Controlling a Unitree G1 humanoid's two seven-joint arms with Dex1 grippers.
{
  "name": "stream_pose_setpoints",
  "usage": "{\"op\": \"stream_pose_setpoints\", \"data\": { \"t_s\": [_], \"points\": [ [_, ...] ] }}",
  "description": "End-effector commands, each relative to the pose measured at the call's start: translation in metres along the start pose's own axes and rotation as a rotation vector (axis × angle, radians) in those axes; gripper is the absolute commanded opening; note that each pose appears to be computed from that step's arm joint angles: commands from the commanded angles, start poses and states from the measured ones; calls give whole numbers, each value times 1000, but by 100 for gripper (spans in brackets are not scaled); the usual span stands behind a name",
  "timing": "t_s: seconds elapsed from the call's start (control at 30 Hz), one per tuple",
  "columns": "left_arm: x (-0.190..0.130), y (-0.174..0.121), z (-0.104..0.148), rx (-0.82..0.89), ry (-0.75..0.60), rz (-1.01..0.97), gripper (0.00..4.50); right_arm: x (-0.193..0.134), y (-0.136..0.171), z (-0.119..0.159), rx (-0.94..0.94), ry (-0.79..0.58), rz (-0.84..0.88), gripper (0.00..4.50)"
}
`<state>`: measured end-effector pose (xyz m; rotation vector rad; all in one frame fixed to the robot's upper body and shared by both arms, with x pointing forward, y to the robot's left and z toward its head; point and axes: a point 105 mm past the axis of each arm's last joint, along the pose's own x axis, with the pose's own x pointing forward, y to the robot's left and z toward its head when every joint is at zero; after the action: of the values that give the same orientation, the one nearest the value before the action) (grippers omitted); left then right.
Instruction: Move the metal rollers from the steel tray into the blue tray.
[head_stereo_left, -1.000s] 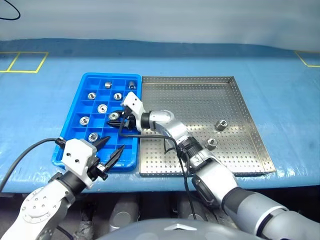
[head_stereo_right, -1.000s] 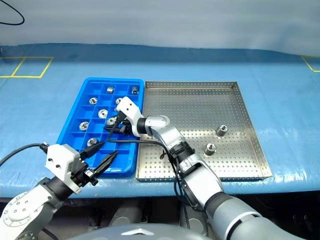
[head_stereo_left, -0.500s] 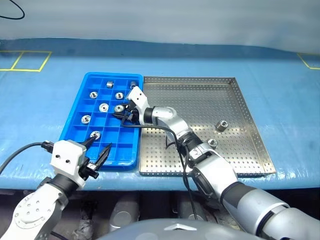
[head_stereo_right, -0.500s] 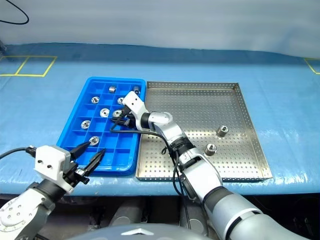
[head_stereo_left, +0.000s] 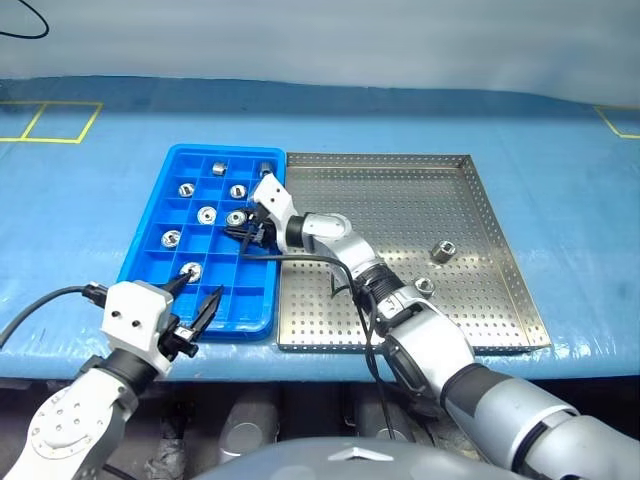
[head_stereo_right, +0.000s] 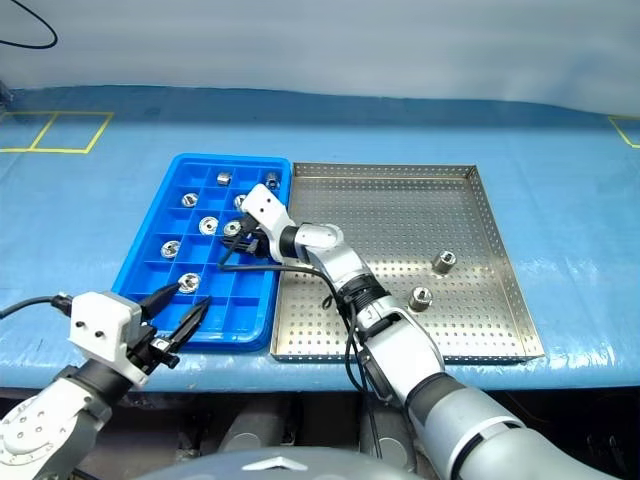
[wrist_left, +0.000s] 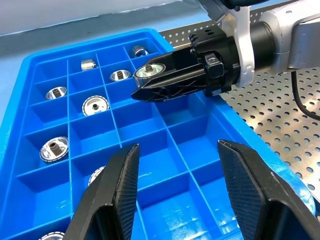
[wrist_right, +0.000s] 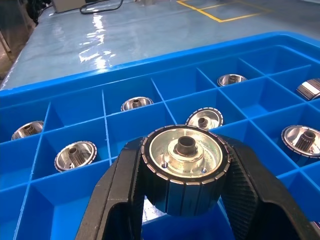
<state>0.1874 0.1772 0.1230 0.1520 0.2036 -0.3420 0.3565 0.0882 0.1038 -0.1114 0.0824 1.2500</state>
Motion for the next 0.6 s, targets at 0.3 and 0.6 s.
{"op": "stream_pose_setpoints", "data": {
  "t_s": [0.3, 0.6],
  "points": [
    [-5, -11, 10, -2, -63, 12, 271, 39, 46, 75, -172, -166, 164, 173],
    [-6, -14, 7, -20, -63, 26, 271, 41, 45, 59, -152, -98, 167, 173]
  ]
}}
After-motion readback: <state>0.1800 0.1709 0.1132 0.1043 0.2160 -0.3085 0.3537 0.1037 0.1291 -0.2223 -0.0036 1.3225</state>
